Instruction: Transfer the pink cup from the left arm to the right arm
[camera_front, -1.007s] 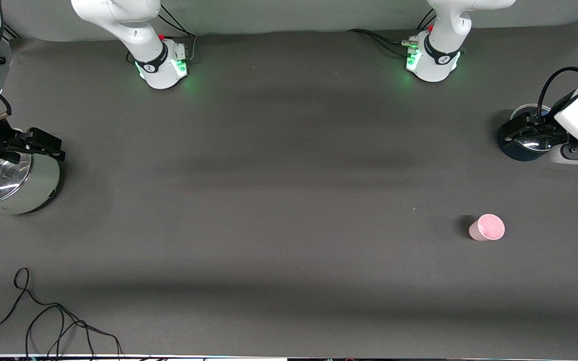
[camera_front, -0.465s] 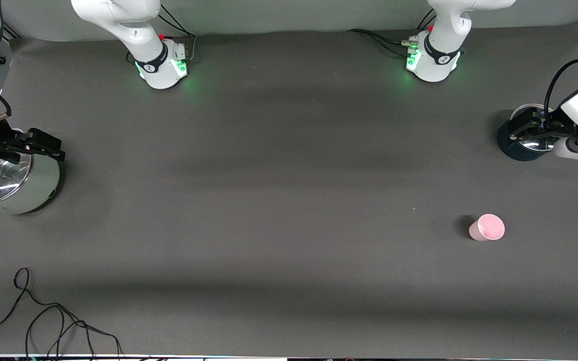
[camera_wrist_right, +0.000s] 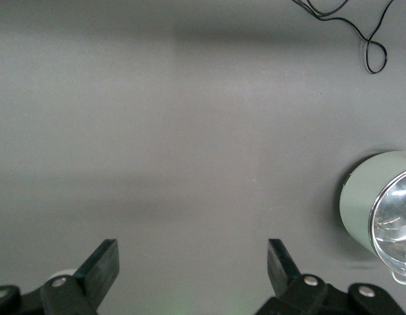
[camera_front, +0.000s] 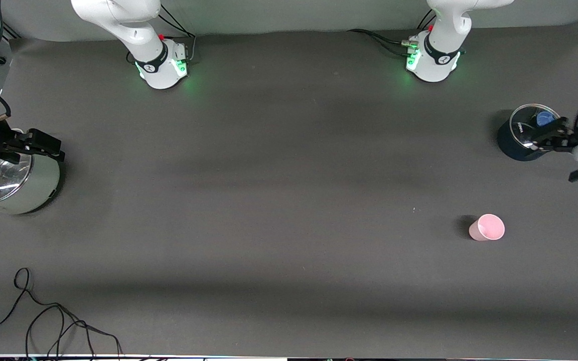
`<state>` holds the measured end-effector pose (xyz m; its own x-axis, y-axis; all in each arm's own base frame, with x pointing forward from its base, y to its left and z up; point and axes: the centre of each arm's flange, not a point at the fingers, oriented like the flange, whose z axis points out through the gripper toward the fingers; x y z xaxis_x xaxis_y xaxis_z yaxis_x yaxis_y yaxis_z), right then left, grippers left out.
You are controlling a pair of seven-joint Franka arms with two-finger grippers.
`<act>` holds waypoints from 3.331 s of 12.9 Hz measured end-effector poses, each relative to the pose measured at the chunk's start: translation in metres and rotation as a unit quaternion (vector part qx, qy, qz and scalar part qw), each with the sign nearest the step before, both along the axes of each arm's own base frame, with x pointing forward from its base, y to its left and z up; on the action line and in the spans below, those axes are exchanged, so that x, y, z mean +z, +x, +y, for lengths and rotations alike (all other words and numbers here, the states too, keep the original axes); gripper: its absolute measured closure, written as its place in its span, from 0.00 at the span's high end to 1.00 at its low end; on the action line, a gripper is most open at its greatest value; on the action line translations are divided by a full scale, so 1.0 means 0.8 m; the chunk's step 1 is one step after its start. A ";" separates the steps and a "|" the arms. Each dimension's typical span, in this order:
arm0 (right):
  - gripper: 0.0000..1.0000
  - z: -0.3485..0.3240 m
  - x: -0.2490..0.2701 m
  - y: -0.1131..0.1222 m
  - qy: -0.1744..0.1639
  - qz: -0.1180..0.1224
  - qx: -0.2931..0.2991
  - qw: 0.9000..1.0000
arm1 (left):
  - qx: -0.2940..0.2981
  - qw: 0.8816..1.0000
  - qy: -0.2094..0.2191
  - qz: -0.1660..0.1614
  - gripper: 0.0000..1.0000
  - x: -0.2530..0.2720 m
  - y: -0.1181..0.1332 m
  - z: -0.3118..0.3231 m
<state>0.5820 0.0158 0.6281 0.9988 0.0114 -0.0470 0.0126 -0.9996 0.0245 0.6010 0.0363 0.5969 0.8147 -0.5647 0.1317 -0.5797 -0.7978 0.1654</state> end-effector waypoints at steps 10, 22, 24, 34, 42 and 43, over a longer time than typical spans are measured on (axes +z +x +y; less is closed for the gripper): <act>1.00 -0.006 -0.001 0.000 -0.001 0.002 -0.004 1.000 | -0.217 0.941 -0.232 -0.118 1.00 -0.238 0.036 0.228; 1.00 -0.007 -0.006 -0.003 -0.001 0.017 -0.005 1.000 | -0.277 0.802 -0.359 -0.388 1.00 -0.595 -0.008 0.316; 1.00 -0.007 -0.010 -0.004 -0.002 0.027 -0.005 1.000 | -0.274 0.786 -0.375 -0.409 1.00 -0.631 -0.006 0.290; 1.00 -0.005 -0.023 0.002 -0.008 0.037 -0.003 0.999 | -0.251 0.794 -0.395 -0.389 1.00 -0.674 0.003 0.243; 1.00 -0.005 -0.023 0.002 -0.008 0.037 -0.003 0.999 | -0.223 0.806 -0.412 -0.362 1.00 -0.675 0.004 0.237; 1.00 -0.006 -0.023 0.002 -0.008 0.037 -0.004 0.999 | -0.223 0.806 -0.412 -0.362 0.98 -0.675 0.004 0.237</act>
